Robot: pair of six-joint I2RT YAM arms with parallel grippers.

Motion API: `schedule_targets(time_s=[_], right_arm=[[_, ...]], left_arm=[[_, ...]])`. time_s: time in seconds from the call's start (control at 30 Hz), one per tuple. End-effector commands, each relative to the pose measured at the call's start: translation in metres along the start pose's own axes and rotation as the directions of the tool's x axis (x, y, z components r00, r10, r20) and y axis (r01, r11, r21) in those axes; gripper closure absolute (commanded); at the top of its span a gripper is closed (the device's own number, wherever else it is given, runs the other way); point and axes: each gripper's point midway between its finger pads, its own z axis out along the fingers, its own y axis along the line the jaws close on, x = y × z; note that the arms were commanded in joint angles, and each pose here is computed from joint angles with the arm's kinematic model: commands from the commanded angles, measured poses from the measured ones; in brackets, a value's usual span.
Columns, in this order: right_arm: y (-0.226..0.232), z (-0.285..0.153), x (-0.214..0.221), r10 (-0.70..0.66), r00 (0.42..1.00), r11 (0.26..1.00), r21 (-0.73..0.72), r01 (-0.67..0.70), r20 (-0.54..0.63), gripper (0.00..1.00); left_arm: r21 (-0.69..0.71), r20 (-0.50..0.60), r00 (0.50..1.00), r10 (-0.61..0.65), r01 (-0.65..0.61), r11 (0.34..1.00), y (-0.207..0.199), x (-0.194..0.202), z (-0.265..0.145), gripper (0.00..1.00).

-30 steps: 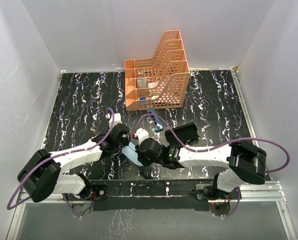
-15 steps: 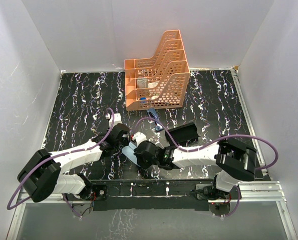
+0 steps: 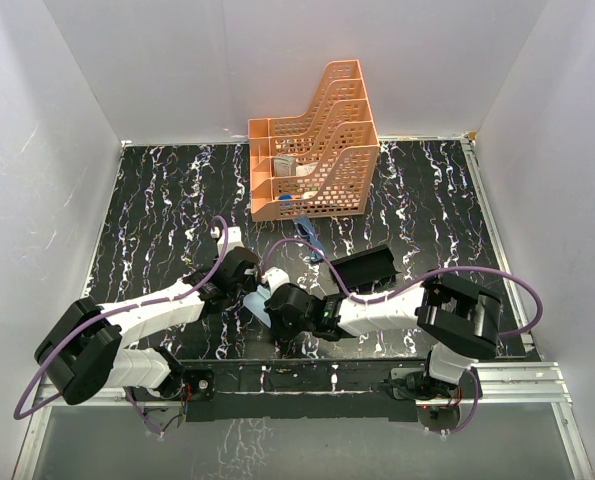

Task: Organize the sunglasses
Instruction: Adjust the glasses cleaning cloth at the center of the board.

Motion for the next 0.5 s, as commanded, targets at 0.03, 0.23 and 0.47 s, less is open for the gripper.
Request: schedule_targets(time_s=[0.03, 0.23, 0.47], right_arm=[[0.008, 0.005, -0.014, 0.001, 0.999, 1.0, -0.02, 0.0, 0.054, 1.0], [0.002, 0.011, -0.008, -0.005, 0.999, 1.0, 0.005, 0.005, 0.045, 1.0], [0.001, 0.003, -0.017, -0.008, 0.997, 1.0, 0.021, 0.006, 0.073, 1.0]], left_arm=[[-0.007, 0.015, 1.0, -0.008, 0.008, 1.0, 0.003, -0.003, -0.004, 0.67], [-0.007, 0.012, 1.0, -0.011, 0.011, 1.0, 0.004, -0.002, -0.004, 0.67], [-0.002, 0.025, 0.999, -0.023, 0.023, 1.0, 0.004, -0.007, -0.01, 0.68]])
